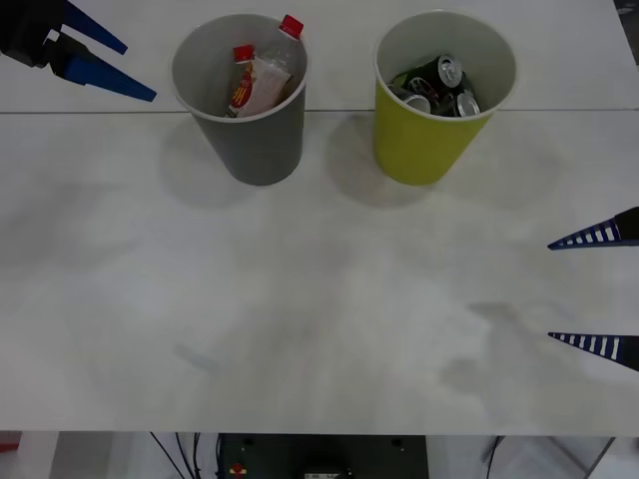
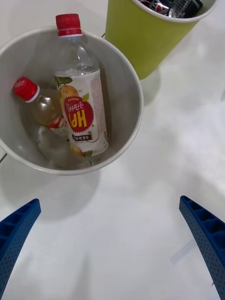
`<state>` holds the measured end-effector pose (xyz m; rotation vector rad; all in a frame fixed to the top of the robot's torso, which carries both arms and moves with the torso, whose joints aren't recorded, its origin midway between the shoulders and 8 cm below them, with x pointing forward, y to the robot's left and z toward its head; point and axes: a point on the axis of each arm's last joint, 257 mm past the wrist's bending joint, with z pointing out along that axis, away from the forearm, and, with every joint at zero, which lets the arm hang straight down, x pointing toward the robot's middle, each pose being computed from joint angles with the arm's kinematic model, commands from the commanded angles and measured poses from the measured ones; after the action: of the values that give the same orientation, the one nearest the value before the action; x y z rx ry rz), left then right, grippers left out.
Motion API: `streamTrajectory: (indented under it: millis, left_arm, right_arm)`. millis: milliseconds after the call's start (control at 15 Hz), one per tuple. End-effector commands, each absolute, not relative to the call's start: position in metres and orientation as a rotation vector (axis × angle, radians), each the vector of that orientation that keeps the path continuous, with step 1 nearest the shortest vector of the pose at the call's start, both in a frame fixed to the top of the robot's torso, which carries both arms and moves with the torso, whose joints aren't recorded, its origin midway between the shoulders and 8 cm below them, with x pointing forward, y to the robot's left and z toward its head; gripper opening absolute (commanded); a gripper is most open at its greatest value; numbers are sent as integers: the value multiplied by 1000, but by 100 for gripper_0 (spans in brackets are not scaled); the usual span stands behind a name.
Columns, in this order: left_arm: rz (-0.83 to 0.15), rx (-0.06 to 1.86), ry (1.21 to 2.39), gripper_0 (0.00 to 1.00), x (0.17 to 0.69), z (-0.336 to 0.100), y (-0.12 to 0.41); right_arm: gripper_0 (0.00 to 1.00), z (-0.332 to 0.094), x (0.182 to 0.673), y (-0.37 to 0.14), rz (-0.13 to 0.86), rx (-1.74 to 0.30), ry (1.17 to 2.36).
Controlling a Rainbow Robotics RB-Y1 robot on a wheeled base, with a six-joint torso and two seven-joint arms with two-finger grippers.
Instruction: Put the can into the green bin and the plastic bottle into the gray bin
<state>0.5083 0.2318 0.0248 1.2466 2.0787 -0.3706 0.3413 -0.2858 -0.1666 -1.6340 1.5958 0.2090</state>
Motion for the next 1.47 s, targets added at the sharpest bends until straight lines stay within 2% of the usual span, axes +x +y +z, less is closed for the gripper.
streamTrajectory:
  millis: [67,200,400,600,733,1067,1467]
  left_arm:
    - [-319,1317,1991,100,482,4,249]
    - [-282,1376,1931,100,463,-13,262]
    - [-169,1558,1808,100,431,-46,280]
    - [-136,1694,1728,100,409,-71,290]
    - [-155,1770,1682,100,394,-85,296]
    - [-220,1772,1586,100,367,-115,294]
    - [-218,1808,1521,100,341,-143,289]
  right_arm:
    - [100,-167,341,-286,209,-1634,1596]
    - [100,-167,341,-286,209,-1634,1596]
    - [100,-167,341,-286,209,-1634,1596]
    - [100,-167,341,-286,209,-1634,1596]
    - [100,-167,341,-286,209,-1634,1596]
    - [100,-167,341,-286,209,-1634,1596]
    - [100,-167,341,-286,209,-1634,1596]
